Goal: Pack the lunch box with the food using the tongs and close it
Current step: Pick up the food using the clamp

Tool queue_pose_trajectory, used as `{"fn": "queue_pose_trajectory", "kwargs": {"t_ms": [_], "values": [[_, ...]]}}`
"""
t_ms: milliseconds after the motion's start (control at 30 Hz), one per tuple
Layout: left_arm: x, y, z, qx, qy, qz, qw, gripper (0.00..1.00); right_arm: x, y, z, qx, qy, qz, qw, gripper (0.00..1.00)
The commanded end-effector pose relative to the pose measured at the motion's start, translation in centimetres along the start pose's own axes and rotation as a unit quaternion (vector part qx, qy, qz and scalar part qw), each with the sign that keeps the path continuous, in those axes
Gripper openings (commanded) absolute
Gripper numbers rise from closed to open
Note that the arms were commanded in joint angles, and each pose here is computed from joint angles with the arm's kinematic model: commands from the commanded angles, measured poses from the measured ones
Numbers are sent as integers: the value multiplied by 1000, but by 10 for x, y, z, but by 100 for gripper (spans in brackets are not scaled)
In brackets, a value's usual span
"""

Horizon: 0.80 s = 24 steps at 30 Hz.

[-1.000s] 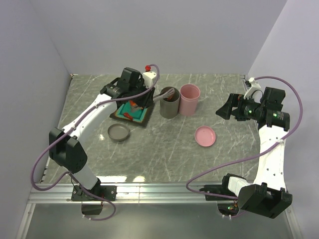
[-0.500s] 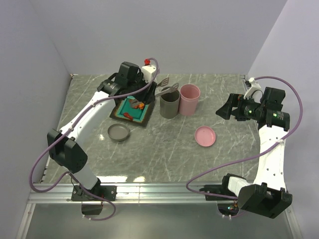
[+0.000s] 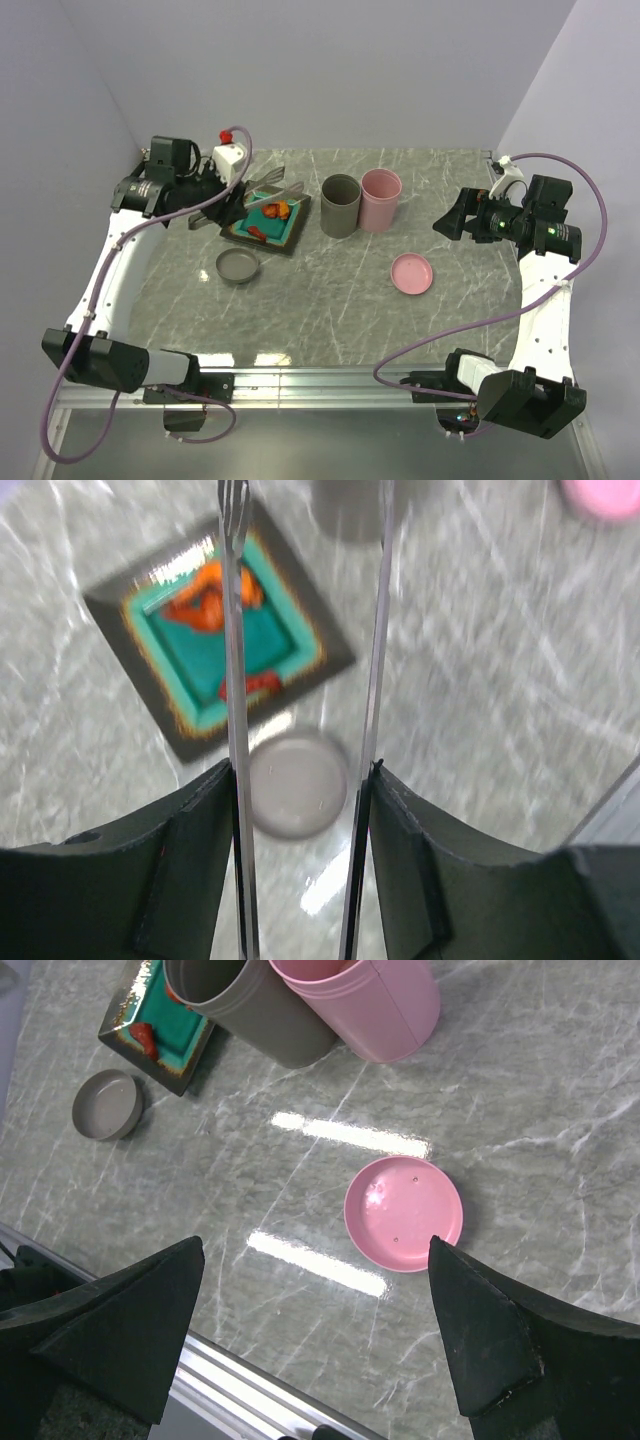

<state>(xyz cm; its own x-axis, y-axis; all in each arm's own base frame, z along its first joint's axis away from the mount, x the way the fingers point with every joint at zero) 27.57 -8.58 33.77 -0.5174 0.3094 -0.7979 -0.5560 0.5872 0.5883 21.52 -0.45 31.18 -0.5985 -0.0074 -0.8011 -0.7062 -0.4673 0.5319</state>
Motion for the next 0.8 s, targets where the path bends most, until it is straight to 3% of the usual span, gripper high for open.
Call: {"fn": "queue_pose_trajectory", "kwargs": {"t_ms": [0,267,767], "values": [[32,3,5,44,-32,47,997,57,-6,7,3,1,13,-16,1000,100],[83,6,33,4,-46,109,993,57,-3,6,3,2,13,-15,1000,100],[102,-4,65,-83,-78,144,983,57,-3,6,3,0,13,-14,1000,100]]}}
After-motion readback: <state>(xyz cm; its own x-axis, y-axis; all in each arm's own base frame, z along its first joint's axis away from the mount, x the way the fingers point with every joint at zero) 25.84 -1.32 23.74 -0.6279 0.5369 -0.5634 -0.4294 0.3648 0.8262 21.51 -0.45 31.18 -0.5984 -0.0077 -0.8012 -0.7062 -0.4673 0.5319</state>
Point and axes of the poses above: each gripper's point midway between its finger pads, its own y axis back along the fingers, its own z axis along the line the jaws close on, x = y × z, the point moved 8 cm from there along y, back along the fingers, and after that the axes turned 11 degrees about y, right-handed, at the moved point
